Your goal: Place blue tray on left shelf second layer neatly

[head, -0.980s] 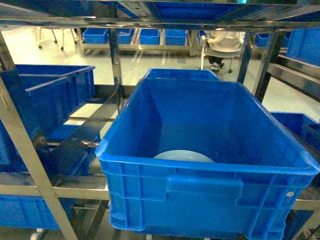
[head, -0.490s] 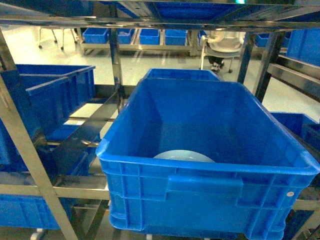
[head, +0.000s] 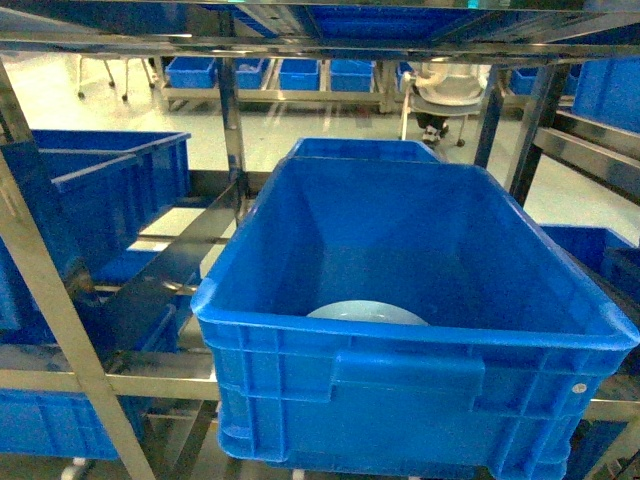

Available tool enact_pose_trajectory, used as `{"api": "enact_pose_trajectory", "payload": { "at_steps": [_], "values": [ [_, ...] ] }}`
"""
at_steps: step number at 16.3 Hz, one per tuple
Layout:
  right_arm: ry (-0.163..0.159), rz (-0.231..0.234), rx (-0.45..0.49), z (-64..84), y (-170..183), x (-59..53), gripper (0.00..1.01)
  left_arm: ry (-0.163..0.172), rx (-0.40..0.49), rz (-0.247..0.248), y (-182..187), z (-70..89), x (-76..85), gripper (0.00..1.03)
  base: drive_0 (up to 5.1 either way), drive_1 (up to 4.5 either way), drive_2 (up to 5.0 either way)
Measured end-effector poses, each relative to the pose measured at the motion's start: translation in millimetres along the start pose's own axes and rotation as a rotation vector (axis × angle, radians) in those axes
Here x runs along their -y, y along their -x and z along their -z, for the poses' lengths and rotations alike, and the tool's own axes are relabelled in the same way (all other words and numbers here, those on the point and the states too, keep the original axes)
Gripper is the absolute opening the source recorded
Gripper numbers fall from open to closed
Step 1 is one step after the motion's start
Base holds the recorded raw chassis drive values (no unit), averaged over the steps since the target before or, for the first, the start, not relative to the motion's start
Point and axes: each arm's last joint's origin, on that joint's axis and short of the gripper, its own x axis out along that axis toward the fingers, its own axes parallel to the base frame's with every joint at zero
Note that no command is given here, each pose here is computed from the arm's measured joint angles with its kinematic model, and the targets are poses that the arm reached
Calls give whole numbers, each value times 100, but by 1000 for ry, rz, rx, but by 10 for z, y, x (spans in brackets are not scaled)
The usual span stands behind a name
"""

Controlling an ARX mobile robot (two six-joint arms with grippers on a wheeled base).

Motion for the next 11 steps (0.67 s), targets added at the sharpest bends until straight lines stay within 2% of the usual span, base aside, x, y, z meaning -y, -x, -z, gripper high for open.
{"api": "enact_pose_trajectory", "payload": {
  "at_steps": [2,3,5,8,11],
  "values": [
    [0,-2,12,-12,0,-1,27,0,0,-1,0,0,0,98,0,0,0],
    [0,-2,8,-8,0,-1,39,0,0,0,0,0,0,98,0,0,0],
    [0,-2,8,-8,0,-1,68,0,0,0,0,0,0,98,0,0,0],
    [0,-2,8,-8,0,-1,98,0,0,0,0,0,0,98,0,0,0],
    [0,-2,8,-8,0,-1,98,0,0,0,0,0,0,98,0,0,0]
  ]
}}
